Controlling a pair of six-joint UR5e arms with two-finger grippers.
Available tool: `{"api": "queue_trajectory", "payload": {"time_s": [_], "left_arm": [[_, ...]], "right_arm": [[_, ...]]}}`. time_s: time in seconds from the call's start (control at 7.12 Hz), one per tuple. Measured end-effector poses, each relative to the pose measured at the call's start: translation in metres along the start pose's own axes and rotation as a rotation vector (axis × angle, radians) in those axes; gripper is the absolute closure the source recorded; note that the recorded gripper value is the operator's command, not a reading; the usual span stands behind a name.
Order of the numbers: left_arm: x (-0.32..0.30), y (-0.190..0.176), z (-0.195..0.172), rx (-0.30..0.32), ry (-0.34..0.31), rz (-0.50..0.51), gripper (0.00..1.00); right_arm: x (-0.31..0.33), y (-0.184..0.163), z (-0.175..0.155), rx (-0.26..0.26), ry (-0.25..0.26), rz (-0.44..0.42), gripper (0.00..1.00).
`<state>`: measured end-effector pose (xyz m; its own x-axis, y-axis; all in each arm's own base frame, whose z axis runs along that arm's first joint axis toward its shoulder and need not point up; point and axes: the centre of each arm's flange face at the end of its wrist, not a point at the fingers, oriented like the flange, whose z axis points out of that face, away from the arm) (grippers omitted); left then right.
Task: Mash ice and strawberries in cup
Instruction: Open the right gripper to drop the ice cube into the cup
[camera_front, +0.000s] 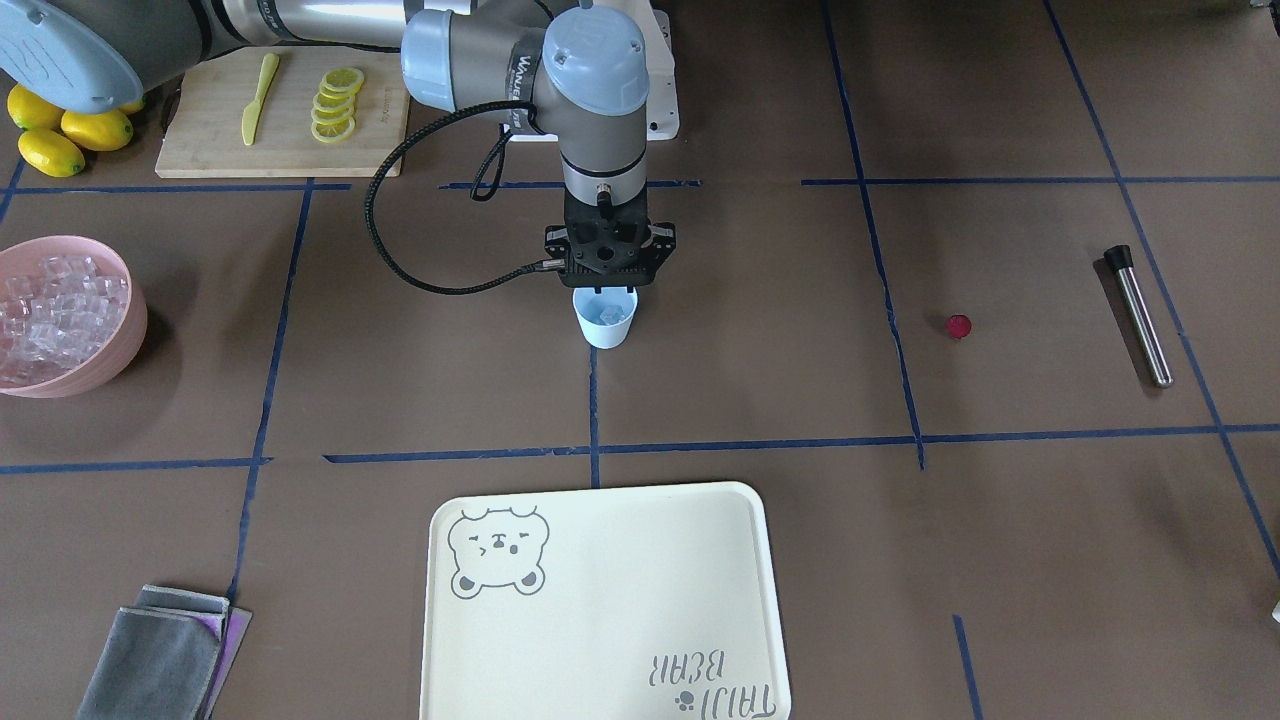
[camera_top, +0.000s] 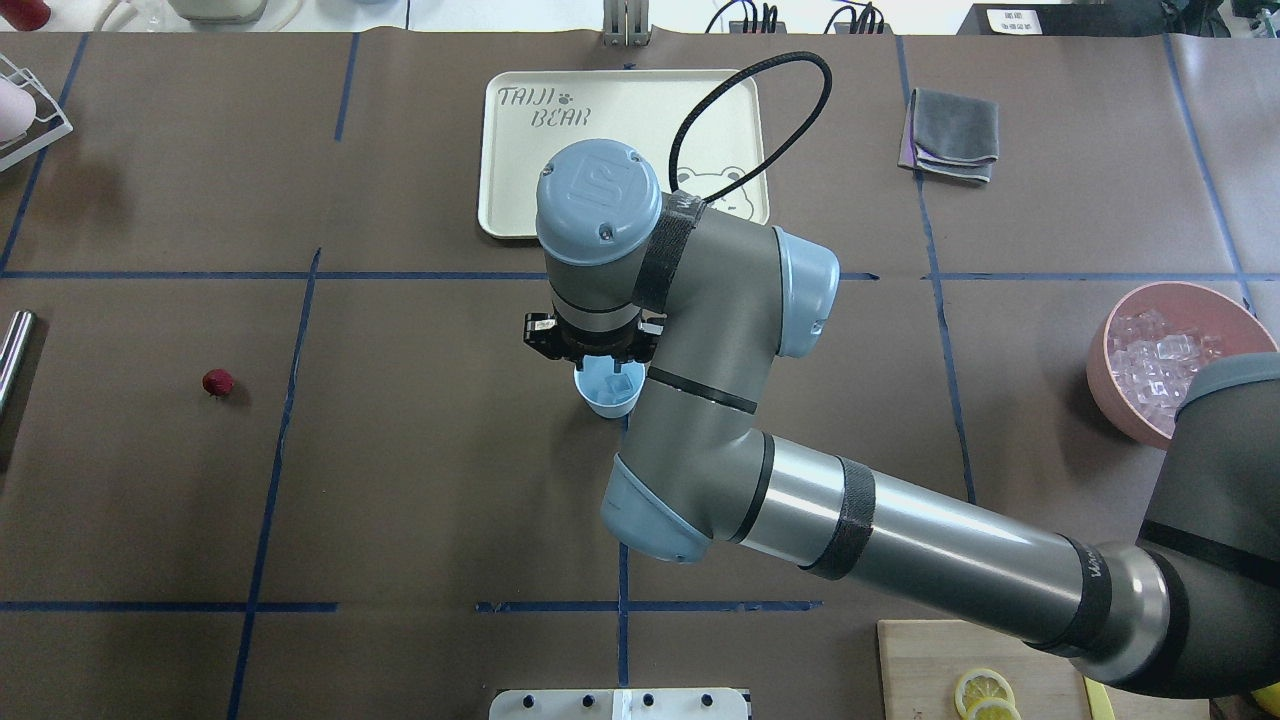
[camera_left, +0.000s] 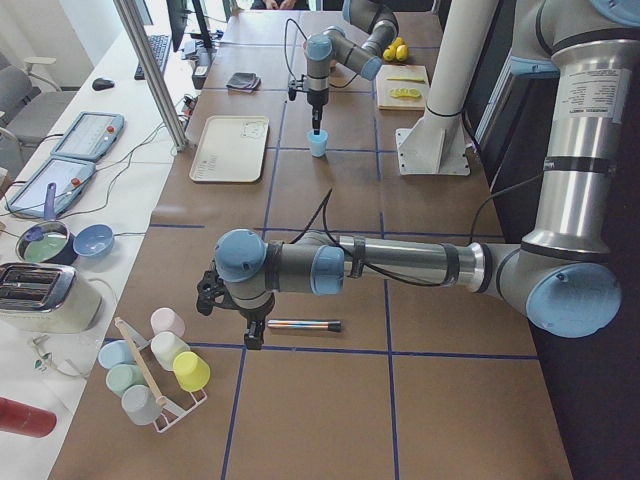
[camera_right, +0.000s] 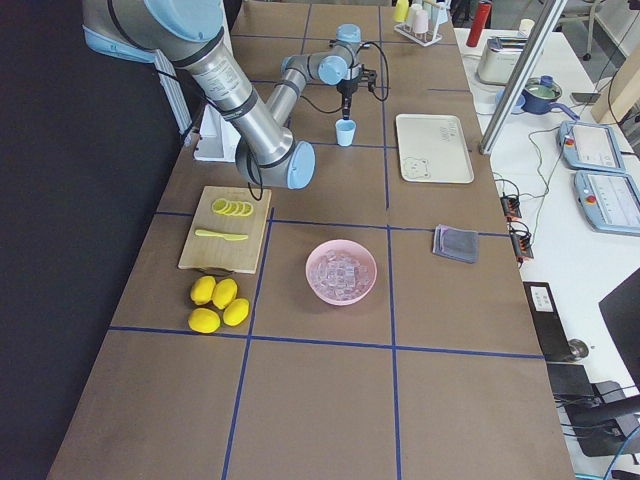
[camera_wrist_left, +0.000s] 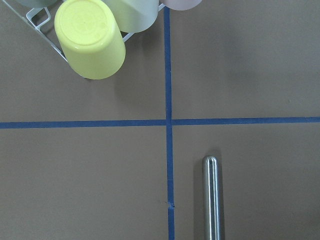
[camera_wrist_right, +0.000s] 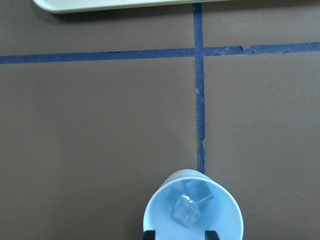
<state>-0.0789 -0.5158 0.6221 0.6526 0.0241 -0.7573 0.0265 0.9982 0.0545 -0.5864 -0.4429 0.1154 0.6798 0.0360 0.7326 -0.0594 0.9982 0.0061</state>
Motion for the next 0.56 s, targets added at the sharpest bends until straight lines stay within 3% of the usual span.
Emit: {"api": "queue_trajectory", "payload": {"time_s": [0.56], "left_arm": [[0.0003,-0.0004,-0.0003,0.001,0.0,0.0,0.0]], "right_arm": [[0.0006,0.0,-0.002,0.004,-0.003,-0.001,0.0]]}}
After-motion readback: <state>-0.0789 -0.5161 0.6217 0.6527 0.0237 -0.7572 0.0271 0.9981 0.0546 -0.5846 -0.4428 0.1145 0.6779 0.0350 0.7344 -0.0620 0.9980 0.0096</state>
